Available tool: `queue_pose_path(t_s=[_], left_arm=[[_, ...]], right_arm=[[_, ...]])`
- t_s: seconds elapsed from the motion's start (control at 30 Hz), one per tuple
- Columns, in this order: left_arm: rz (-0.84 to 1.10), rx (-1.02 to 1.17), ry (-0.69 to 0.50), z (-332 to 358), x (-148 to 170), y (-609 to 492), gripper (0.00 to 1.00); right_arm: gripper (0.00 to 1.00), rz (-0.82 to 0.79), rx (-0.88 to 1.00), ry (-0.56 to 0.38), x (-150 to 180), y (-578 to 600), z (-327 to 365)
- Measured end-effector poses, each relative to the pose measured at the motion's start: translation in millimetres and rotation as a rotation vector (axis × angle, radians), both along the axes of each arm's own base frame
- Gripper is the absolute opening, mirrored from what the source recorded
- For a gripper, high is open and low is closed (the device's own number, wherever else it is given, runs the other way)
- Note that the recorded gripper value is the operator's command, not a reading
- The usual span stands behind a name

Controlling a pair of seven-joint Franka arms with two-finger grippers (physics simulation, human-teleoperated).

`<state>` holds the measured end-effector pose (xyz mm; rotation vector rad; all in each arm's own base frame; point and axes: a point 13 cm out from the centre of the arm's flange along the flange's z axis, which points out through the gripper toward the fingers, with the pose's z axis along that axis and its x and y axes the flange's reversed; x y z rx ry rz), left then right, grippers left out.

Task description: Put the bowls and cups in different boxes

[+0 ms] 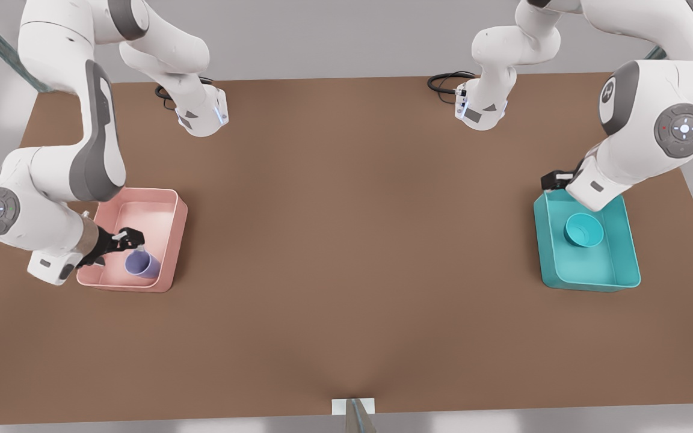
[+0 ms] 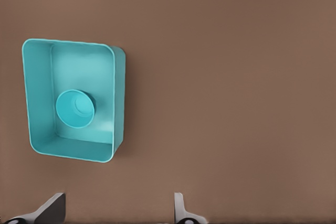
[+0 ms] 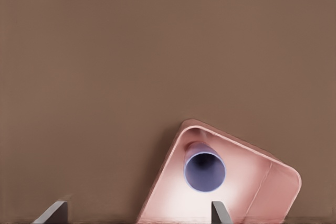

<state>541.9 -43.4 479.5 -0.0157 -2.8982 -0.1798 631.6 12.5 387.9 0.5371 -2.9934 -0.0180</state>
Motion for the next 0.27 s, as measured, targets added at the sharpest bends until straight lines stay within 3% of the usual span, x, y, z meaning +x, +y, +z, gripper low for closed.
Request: queue_pose_path(t_s=[0.1,0.17,0.27], left_arm=[[0.009,0.003,0.021,-0.5,-5.0,4.1,1.0],[0.011,0.004,0.03,-0.6,-7.3,5.0,1.0],[0.017,0.005,0.039,-1.5,-8.9,7.8,1.0]], right_arm=[[1.0,-0.001,-0.045,0.01,-26.2,23.0,63.1],[1.0,-0.015,-0.08,0.062,-65.2,28.1,65.9],[1.0,-0.054,-0.106,0.112,-89.4,25.2,49.6]])
